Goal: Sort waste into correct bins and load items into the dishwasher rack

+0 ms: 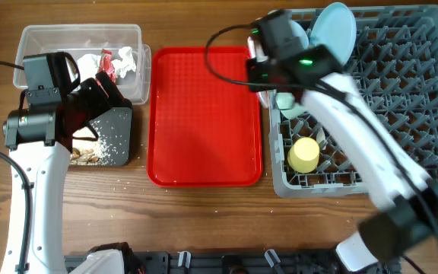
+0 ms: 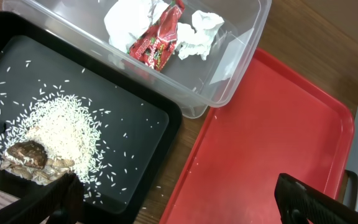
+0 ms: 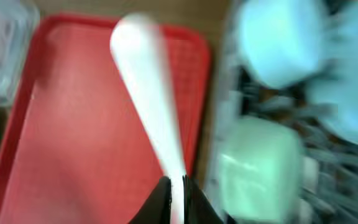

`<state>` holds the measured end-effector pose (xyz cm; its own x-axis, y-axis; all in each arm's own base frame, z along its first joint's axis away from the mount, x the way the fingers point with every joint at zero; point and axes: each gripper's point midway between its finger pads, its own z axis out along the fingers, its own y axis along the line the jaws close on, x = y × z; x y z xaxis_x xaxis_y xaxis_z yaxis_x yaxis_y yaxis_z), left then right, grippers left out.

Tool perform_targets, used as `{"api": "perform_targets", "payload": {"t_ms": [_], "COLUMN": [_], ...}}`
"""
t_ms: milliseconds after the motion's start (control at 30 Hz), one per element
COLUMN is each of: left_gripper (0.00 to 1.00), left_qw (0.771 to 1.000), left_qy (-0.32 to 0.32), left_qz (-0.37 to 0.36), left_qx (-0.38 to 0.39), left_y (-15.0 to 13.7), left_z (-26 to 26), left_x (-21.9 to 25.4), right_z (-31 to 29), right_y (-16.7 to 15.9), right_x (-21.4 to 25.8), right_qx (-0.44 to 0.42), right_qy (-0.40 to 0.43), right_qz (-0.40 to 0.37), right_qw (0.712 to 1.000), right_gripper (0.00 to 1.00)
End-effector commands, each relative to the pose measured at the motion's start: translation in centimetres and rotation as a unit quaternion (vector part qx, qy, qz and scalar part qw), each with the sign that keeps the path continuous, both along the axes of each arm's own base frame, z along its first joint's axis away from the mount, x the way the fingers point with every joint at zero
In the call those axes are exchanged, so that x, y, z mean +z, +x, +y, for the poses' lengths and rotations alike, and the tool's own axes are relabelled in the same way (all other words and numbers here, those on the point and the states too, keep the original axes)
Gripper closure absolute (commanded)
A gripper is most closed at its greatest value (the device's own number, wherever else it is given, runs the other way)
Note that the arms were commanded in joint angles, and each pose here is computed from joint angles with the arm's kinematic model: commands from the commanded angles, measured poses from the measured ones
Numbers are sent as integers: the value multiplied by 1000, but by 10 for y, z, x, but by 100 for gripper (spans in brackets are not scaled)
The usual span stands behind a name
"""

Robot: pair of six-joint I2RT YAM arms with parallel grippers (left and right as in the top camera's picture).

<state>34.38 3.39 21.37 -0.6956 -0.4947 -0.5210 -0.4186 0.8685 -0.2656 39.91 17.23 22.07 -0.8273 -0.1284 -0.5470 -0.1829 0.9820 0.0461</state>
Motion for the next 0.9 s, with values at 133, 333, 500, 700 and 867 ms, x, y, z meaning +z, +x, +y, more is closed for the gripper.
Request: {"api": "perform_targets", "payload": {"t_ms": [133, 333, 500, 700, 867], "left_gripper": [0, 0, 0, 0, 0], "left_qw": [1000, 1000, 1000, 1000, 1000], "left_qy": [6, 6, 6, 6, 6], "left_qz": [-6, -6, -6, -6, -6], "left_qx": [4, 4, 4, 4, 4], "left_y": [2, 2, 2, 2, 2], "left_z": [4, 4, 4, 4, 4], "left_x": [5, 5, 5, 5, 5], "right_z": [-147, -130, -34, 36, 54], "right_y": [-37, -37, -17, 2, 17], "right_x": [24, -1, 19, -18, -105], "right_qx": [-160, -99, 4, -74, -144], "right_qy": [-90, -17, 89, 176, 182], "right_qz": [36, 70, 13, 58, 152], "right_qw": [982, 992, 996, 980, 961], "right_gripper": [96, 95, 71, 2, 0]}}
